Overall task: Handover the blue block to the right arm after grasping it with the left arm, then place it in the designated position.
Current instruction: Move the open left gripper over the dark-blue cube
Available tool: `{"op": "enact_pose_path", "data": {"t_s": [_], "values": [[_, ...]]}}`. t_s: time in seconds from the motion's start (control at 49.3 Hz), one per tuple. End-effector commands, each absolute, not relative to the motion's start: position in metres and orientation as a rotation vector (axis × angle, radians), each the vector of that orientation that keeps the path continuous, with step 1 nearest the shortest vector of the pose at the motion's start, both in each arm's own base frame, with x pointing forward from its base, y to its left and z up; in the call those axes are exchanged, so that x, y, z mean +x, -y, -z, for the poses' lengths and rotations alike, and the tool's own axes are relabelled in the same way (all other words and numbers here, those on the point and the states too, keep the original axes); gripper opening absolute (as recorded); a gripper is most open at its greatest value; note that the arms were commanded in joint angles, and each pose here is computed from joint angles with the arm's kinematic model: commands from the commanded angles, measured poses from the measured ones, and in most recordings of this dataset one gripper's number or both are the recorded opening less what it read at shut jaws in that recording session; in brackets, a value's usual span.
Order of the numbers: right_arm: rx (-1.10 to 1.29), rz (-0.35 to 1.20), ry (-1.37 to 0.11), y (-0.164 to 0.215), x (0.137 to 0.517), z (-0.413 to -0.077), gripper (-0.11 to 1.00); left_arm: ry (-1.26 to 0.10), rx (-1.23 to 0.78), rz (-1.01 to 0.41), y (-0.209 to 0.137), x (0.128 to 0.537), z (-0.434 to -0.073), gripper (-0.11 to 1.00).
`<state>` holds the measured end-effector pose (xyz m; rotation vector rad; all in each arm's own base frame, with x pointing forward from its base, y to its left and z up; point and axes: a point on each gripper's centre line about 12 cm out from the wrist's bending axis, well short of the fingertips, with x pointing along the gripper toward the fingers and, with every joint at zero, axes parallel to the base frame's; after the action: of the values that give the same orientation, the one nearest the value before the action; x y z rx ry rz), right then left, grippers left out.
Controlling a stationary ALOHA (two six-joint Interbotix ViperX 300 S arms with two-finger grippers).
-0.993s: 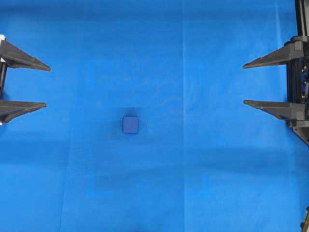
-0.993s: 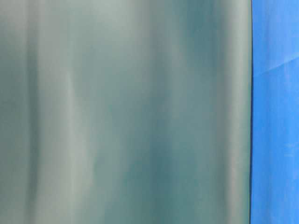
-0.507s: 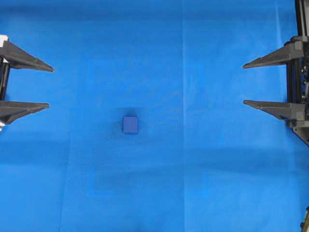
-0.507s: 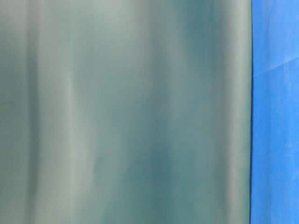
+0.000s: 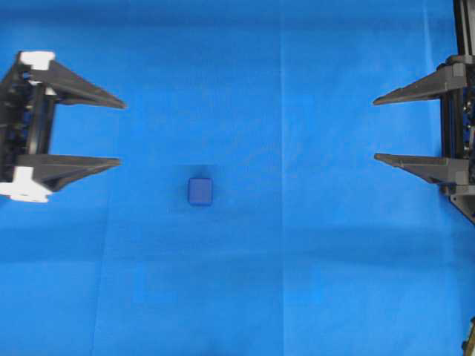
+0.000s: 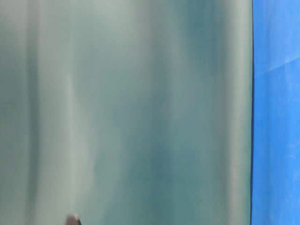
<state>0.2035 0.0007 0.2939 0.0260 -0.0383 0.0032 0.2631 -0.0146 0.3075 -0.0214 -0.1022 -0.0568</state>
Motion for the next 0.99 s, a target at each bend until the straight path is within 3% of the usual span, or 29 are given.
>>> {"op": "enact_pose_path", "data": {"t_s": [0.0,0.446,0.973], "values": [[0.031,-0.005,0.069,-0.001,0.205,-0.306,0.97,0.027,-0.021,0.053,0.016,0.298,-0.293,0.93],[0.029,-0.005,0.067,-0.001,0.206,-0.306,0.97,0.004,-0.022,0.053,0.018,0.346,-0.300,0.93],[0.029,-0.005,0.072,-0.001,0.205,-0.307,0.97,-0.076,-0.020,0.052,0.018,0.350,-0.306,0.93]]}}
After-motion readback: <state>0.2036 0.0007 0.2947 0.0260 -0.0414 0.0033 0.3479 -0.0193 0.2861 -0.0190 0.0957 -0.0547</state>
